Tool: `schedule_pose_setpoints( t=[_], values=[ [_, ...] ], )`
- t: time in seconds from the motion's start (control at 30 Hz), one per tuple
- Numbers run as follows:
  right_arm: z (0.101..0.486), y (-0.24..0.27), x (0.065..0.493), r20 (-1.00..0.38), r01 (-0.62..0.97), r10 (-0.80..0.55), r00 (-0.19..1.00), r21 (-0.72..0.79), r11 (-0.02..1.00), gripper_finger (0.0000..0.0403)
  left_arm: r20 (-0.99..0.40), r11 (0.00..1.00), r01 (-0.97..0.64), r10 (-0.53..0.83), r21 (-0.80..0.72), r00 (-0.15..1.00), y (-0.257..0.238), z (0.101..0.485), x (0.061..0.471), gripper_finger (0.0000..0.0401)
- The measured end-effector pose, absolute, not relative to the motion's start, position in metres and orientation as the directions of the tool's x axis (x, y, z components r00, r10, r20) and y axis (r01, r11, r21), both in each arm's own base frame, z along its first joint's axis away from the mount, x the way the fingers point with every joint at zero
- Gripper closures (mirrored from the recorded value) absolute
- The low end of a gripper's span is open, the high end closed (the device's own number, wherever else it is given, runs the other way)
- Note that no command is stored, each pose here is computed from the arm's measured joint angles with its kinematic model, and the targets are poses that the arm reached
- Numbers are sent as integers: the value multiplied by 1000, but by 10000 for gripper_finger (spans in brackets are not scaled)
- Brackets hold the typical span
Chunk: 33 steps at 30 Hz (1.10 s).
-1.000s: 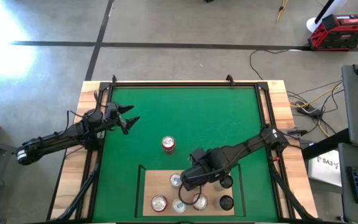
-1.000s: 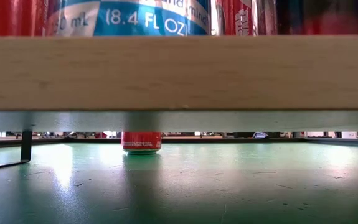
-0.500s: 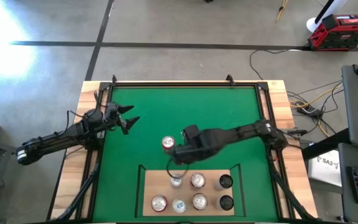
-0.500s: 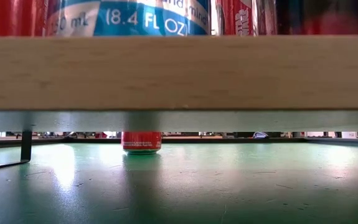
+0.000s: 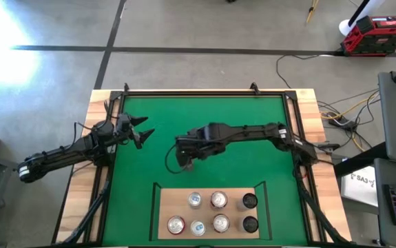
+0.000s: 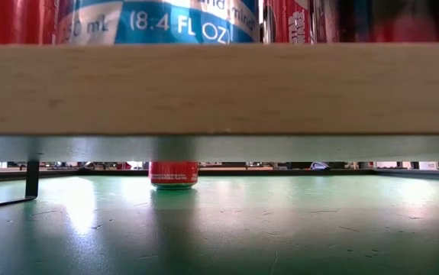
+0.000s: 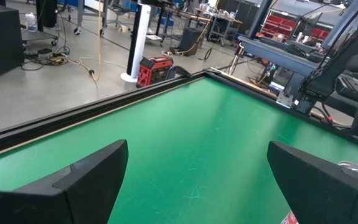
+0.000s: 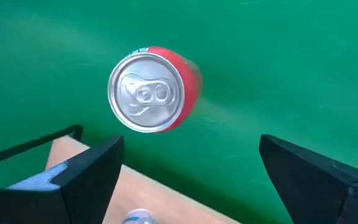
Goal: Place canned beverage on shelf
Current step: Put the orange soda can aligned with the other orange soda can on the shelf
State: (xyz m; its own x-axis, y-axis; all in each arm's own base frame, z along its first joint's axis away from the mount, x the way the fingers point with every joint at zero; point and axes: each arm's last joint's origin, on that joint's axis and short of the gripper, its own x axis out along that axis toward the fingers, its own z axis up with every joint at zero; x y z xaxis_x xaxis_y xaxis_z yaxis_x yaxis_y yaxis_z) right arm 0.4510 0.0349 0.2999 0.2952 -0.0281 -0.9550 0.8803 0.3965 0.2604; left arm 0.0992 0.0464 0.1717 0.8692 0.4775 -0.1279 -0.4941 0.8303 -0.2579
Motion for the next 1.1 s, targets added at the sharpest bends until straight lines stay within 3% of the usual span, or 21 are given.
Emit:
schedule_pose_setpoints(
  t=[0.17, 0.33, 0.57, 0.77, 1.1],
  values=[
    [303, 31, 447, -960, 888, -61, 273, 227, 401, 38, -129, 830, -494, 477, -258, 869, 46, 172, 99, 32],
    [329, 31, 424, -953, 916, -145, 264, 201, 348, 52, -129, 830, -494, 477, -257, 869, 46, 172, 99, 32],
    [352, 39, 414, -908, 841, -148, 392, 288, 459, 67, -129, 830, -494, 477, -258, 869, 46, 172, 99, 32],
    [344, 35, 393, -884, 809, -136, 446, 334, 485, 67, -128, 830, -494, 477, -258, 869, 46, 172, 99, 32],
    [316, 27, 284, -709, 619, -38, 704, 586, 524, 67, -130, 830, -494, 477, -258, 869, 46, 172, 99, 32]
  ],
)
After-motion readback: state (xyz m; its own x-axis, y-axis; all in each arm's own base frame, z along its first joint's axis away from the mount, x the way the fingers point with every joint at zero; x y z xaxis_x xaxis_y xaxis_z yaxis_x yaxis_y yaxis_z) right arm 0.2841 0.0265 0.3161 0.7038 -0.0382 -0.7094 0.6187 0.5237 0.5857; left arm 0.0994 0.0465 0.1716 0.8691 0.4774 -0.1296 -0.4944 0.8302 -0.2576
